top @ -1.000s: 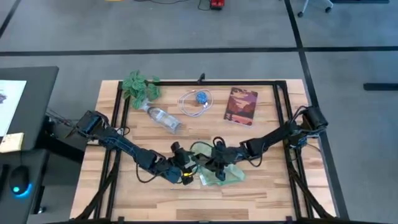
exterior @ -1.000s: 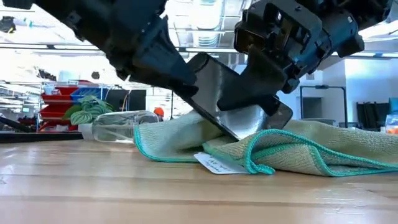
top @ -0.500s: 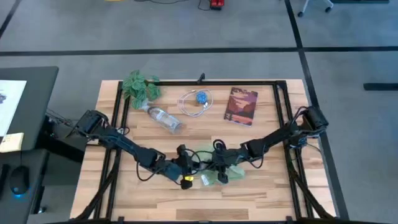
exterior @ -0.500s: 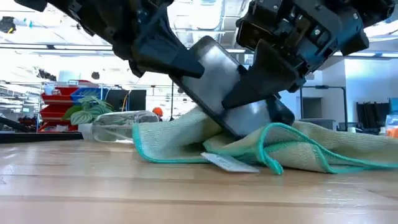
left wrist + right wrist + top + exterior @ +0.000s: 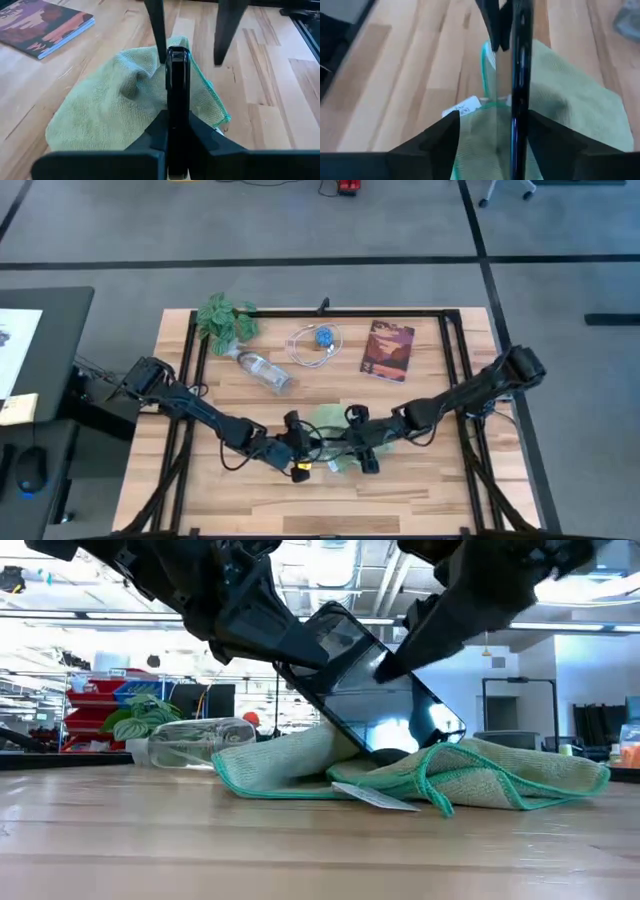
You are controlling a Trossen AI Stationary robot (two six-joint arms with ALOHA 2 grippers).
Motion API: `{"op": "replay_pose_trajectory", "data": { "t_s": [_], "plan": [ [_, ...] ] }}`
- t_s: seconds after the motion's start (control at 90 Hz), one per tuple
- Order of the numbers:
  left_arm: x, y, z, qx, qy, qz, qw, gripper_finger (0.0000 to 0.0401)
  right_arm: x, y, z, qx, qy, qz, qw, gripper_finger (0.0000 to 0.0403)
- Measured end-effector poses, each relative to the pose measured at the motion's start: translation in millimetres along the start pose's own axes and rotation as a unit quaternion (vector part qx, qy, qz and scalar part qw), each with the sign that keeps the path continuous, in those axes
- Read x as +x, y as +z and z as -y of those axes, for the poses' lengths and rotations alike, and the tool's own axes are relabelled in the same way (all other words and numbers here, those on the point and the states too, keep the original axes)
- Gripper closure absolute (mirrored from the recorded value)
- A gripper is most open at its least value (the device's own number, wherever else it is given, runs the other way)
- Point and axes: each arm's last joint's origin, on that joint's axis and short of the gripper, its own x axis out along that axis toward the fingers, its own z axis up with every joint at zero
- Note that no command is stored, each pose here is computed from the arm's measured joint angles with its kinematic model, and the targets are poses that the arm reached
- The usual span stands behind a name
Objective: Apply microfiber cloth
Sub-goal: Wipe the back and front of the black cellphone with the green microfiber cloth
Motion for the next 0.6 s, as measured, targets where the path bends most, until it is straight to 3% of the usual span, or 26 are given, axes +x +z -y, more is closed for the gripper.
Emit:
{"op": "replay_pose_trajectory", "data": {
  "t_s": [0.144,0.322,0.6],
  "plan": [
    [0,0,0,0.000,-0.001,-0.001,1.000,0.0381,13,-3,-3,-0.002,-0.013,-0.012,1.000,0.0263],
    [0,0,0,0.004,-0.004,-0.002,1.000,0.0374,16,-2,1,0.026,-0.016,-0.015,0.999,0.0379],
    [-26,21,0,0.032,-0.003,0.034,0.999,0.0305,-14,6,-7,0.070,-0.063,0.033,0.995,0.0388]
  ]
}}
